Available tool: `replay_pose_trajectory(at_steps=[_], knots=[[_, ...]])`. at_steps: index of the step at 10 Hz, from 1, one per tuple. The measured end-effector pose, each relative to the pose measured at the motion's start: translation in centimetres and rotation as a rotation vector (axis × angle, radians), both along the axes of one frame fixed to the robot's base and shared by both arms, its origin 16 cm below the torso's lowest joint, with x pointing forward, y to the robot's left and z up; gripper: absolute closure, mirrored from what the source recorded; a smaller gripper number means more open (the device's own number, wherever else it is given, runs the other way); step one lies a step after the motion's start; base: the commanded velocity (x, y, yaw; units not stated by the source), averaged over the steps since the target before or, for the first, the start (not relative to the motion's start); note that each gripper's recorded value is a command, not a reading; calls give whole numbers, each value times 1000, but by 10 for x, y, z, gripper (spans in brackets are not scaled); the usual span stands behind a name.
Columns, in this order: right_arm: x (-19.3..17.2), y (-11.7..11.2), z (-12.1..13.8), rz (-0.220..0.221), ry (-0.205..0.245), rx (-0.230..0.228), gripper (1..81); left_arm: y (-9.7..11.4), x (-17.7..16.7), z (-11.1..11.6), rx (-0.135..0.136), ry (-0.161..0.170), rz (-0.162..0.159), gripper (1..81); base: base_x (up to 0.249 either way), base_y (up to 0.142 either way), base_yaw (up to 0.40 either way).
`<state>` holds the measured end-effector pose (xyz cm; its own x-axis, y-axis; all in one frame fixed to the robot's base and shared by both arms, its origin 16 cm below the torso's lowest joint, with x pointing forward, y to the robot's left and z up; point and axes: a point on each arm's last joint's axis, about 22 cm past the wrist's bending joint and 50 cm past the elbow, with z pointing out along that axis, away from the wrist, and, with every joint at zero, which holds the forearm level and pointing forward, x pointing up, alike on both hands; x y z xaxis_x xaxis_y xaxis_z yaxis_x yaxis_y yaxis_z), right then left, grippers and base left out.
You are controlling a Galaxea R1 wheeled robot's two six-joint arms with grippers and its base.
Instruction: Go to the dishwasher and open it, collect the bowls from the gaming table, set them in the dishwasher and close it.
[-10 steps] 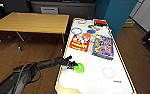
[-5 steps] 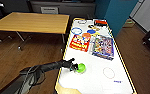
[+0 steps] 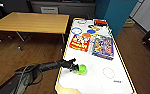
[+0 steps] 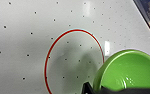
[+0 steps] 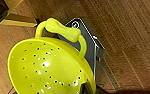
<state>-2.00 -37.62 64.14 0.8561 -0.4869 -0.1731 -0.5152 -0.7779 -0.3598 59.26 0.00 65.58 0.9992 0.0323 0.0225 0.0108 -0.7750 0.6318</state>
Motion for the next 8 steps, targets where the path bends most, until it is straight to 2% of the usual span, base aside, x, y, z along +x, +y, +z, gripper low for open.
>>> replay_pose_trajectory(at_steps=[2,4,5,6,8], knots=[[-4,0,2,14,15,11,811,10,15,45,-38,-64,-41,811,0,0,0],[-4,2,3,24,10,16,811,21,-1,82,-83,-90,-103,811,0,0,0],[-7,5,4,36,9,25,811,33,-13,97,-100,-96,-129,811,0,0,0],[-10,10,4,44,9,37,811,55,-23,111,-103,-104,-140,811,0,0,0],[-21,26,4,46,17,65,811,109,-48,128,-90,-109,-135,811,0,0,0]])
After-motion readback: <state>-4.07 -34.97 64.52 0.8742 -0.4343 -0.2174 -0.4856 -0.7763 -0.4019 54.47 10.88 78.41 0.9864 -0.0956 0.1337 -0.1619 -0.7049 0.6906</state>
